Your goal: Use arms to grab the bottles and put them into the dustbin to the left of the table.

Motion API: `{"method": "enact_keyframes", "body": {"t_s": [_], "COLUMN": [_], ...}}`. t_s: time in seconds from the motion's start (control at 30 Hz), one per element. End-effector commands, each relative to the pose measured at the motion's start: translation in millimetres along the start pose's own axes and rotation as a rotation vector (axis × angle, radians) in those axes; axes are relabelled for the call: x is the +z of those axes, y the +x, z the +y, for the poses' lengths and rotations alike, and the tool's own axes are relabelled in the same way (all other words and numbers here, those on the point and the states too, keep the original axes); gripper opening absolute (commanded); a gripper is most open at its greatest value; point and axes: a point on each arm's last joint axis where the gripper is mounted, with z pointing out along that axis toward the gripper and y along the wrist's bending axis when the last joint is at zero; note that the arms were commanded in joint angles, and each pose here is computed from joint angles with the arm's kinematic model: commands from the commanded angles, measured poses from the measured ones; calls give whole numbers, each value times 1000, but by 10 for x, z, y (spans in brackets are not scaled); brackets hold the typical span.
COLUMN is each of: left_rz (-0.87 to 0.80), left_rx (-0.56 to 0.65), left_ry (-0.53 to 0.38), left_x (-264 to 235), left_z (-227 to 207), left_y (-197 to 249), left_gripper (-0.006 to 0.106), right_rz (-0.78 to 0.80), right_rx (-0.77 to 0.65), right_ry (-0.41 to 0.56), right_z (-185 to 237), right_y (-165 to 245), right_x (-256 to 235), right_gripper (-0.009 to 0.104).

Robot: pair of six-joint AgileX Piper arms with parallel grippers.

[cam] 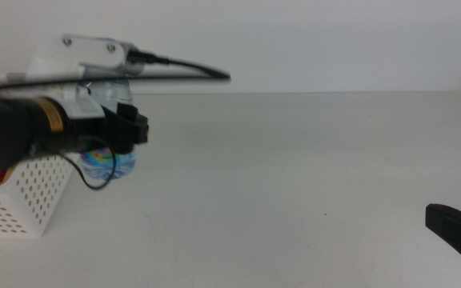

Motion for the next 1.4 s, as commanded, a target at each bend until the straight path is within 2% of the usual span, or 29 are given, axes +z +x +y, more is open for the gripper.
{"method": "enact_keyframes", "body": {"t_s": [0.0,0.23,0.5,0.73,1.13,1.37], "left_rz": [-108,56,226,366,509,529], "left_rx": [-23,-5,-2,-60,-119,-135], "left_ry": [2,-99,-105,-169,-216,-225], "left_x": [-233,-279,-307,-165,259,552], "left_z": [-6,254,744,1283,1982,2148], "left_y": [-373,-634,-910,-1021,-797,-645], "left_gripper": [-5,-5,-5,-5,-5,-5], "right_rz": [-90,-90,-90,-90,-90,-90], "right_rx": [-18,-18,-18,-18,-18,-18], "right_ry": [11,11,11,11,11,11], "right_z": [-11,-11,-11,-11,-11,-11], "right_y": [-145,-145,-145,-145,-145,-145], "right_x": [-34,-34,-34,-34,-34,-34], "right_gripper": [68,68,68,68,68,68]}}
